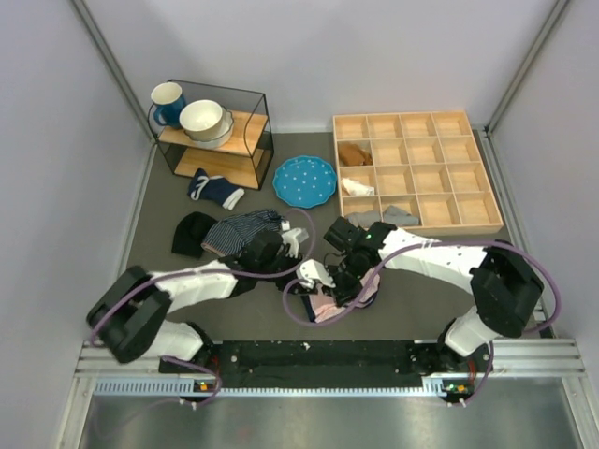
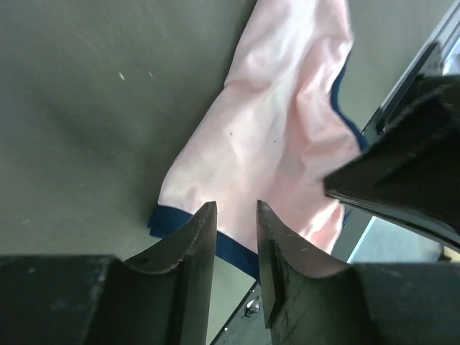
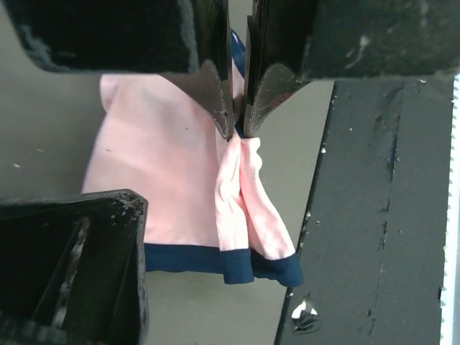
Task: Roll the underwear
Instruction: Fold the underwear at the center of the board.
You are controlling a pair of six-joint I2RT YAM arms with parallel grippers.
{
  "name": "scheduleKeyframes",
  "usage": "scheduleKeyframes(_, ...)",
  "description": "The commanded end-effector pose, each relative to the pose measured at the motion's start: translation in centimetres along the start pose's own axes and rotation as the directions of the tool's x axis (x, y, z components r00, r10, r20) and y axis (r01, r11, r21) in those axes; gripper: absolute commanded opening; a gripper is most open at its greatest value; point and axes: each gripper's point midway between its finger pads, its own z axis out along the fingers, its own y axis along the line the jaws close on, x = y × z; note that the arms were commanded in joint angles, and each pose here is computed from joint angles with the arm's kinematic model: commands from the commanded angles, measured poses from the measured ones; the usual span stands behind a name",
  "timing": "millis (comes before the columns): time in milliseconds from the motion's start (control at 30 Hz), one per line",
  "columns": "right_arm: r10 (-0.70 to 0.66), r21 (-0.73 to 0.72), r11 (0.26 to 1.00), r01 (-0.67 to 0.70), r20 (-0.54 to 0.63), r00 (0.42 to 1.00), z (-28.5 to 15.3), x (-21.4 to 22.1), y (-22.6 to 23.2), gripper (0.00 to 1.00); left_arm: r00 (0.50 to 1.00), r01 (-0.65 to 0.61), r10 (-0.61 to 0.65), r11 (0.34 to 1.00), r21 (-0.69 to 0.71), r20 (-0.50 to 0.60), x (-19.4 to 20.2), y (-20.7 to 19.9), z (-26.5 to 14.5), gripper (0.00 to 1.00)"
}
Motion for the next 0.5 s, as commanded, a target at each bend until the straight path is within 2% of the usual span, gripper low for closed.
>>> scheduleKeyframes(0,-0.015,0.005,1.000,0.014,0.050,0.999,-1.4,-1.5,-1.7,0.04,0.969,-0.054,0.071,0.996,-0.077,0.235,-4.2,-0.2,-3.8,0.38)
scheduleKeyframes(67,-0.011,0.004,1.000,0.010,0.051,0.999,-1.4,-1.9,-2.4,0.04,0.957,-0.032,0.063,0.993,-0.114,0.283,-4.6,0.8,-5.0,0.42)
scheduleKeyframes(200,0.009,-0.007,1.000,-0.009,0.036,0.999,-0.9,-2.0,-3.5,0.04,0.925,-0.022,0.072,0.990,-0.136,0.373,-4.9,1.3,-7.1,0.43)
scheduleKeyframes(467,0.098,-0.011,0.995,-0.098,0.005,0.995,-0.1,-0.9,-5.7,0.04,0.909,-0.017,0.055,0.995,-0.095,0.413,-2.8,1.5,-8.0,0.44)
